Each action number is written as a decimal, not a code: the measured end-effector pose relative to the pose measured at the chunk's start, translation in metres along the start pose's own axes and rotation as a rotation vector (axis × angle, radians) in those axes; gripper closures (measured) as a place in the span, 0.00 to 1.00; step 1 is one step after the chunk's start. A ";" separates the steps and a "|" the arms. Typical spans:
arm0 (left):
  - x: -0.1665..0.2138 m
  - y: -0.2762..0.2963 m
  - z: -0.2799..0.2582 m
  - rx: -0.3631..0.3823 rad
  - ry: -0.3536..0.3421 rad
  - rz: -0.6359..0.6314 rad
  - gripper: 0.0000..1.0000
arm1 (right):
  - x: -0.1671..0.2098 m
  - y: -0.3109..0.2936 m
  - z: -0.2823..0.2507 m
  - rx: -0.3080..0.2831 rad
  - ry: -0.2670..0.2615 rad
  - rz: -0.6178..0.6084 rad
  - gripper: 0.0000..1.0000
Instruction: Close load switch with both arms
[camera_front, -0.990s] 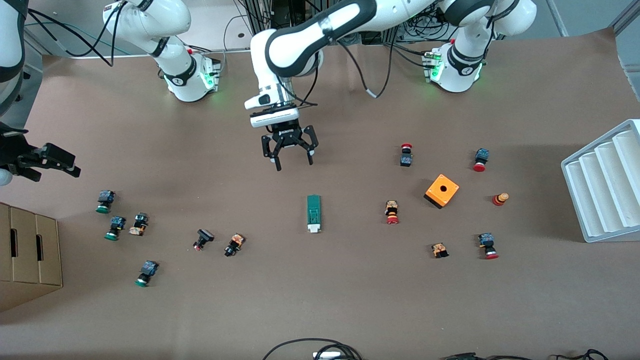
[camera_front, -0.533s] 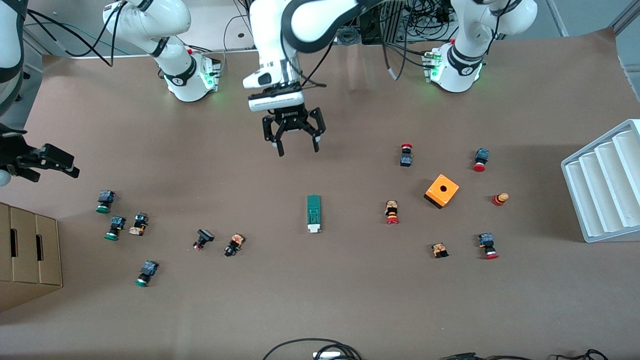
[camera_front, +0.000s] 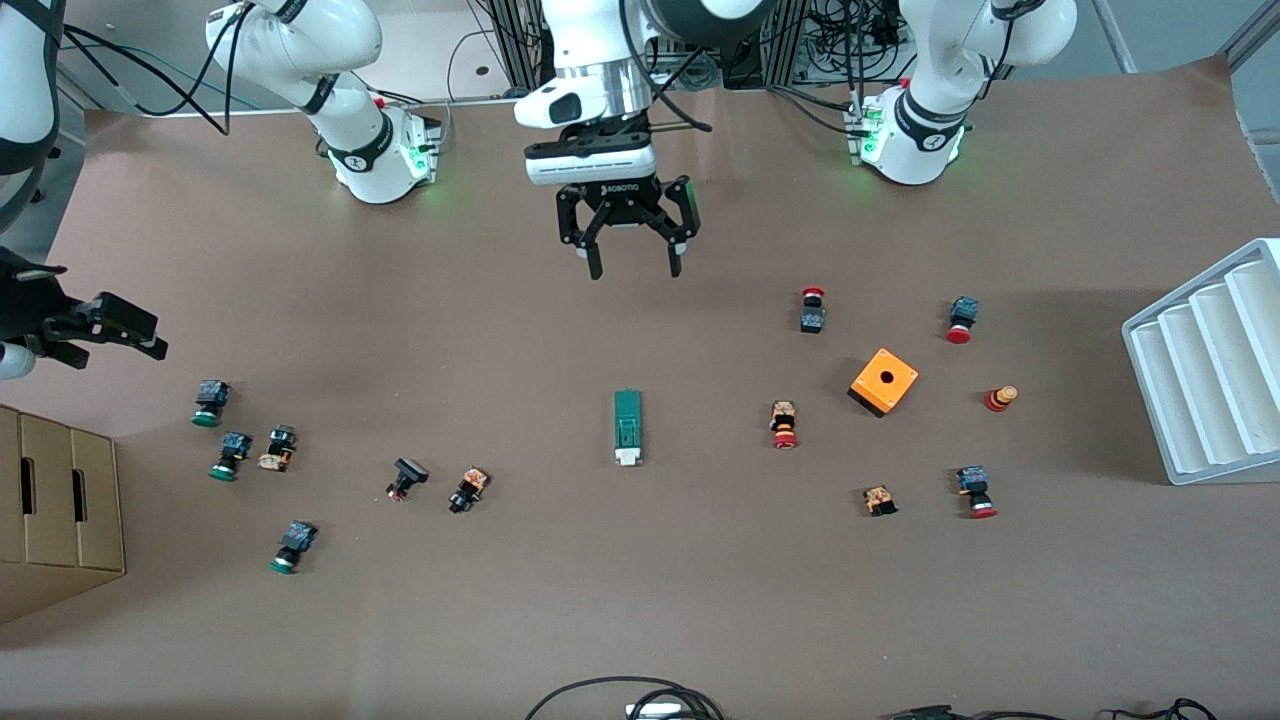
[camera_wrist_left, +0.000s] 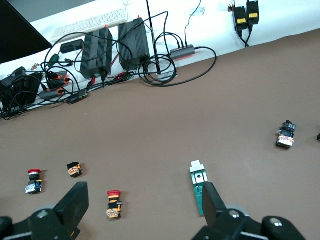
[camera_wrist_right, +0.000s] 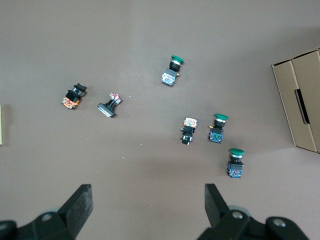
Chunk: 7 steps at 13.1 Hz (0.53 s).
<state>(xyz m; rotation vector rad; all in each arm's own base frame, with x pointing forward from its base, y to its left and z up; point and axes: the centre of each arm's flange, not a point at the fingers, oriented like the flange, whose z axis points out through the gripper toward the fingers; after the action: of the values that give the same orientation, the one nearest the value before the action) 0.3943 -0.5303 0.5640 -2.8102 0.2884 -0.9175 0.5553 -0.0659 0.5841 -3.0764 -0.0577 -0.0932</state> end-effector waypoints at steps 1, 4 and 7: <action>0.009 -0.015 -0.002 -0.011 -0.021 0.009 0.00 | 0.000 0.000 0.000 0.000 0.000 0.000 0.00; 0.045 -0.075 -0.015 -0.069 -0.083 0.015 0.00 | 0.000 0.000 0.000 0.000 0.003 0.000 0.00; 0.068 -0.124 -0.024 -0.089 -0.099 -0.039 0.00 | 0.000 0.000 0.000 -0.001 0.003 0.000 0.00</action>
<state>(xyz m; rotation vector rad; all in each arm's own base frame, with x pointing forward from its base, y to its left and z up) 0.4501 -0.4294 0.6489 -2.9414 0.2680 -0.7881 0.5557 -0.0658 0.5844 -3.0767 -0.0578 -0.0983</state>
